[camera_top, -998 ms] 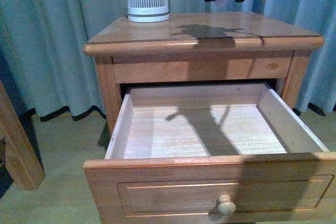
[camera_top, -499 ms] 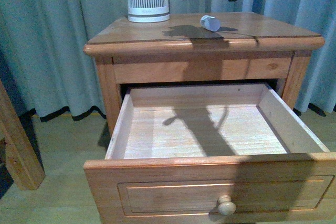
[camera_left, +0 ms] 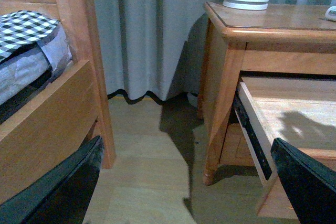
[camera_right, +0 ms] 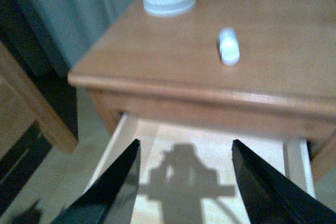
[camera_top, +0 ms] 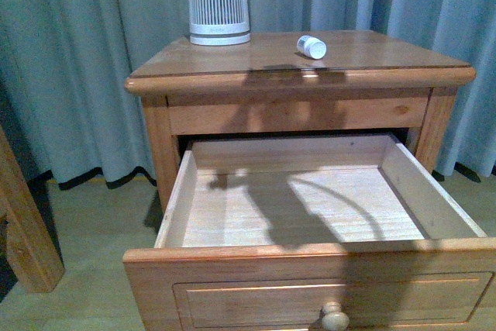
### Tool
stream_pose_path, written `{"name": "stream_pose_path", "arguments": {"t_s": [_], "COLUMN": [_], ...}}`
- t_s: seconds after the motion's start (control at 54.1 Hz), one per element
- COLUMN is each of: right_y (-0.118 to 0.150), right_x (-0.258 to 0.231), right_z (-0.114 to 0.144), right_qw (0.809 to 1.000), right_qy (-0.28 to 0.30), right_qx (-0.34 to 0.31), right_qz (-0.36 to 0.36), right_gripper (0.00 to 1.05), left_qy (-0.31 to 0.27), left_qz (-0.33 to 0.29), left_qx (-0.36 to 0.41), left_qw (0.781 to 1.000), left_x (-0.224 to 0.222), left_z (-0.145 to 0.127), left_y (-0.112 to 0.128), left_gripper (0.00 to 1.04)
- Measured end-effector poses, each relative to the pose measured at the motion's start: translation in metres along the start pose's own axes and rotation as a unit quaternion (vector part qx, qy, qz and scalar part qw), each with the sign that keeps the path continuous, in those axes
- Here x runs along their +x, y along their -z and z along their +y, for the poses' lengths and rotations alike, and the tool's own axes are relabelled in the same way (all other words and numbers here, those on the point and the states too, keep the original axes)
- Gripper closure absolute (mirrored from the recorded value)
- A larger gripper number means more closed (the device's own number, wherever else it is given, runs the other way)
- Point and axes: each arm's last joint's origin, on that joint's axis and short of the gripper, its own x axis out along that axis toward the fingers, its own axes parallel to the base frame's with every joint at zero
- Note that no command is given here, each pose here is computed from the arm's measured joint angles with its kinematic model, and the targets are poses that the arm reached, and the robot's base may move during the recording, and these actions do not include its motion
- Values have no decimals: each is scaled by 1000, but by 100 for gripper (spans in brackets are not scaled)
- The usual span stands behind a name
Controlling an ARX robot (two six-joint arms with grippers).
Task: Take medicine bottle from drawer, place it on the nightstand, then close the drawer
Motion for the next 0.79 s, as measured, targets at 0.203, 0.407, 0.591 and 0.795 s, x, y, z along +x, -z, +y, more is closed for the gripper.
{"name": "stream_pose_path", "arguments": {"t_s": [0.203,0.407,0.591,0.795], "right_y": [104,185,210,222], "right_x": [-36,-29,3,55], "right_z": [-6,-19,-36,-55], "right_qw": [994,989,989,986], "right_qy": [13,44,73,89], "right_qx": [26,-3,-36,-103], "right_qz": [105,144,120,92], "right_gripper": [87,101,101,101], "left_qy": [0,0,0,0], "left_qz": [0,0,0,0], "left_qx": [0,0,0,0], "left_qw": [1000,1000,1000,1000], "left_x": [0,0,0,0], "left_z": [0,0,0,0], "left_y": [0,0,0,0], "left_gripper": [6,6,6,6]}}
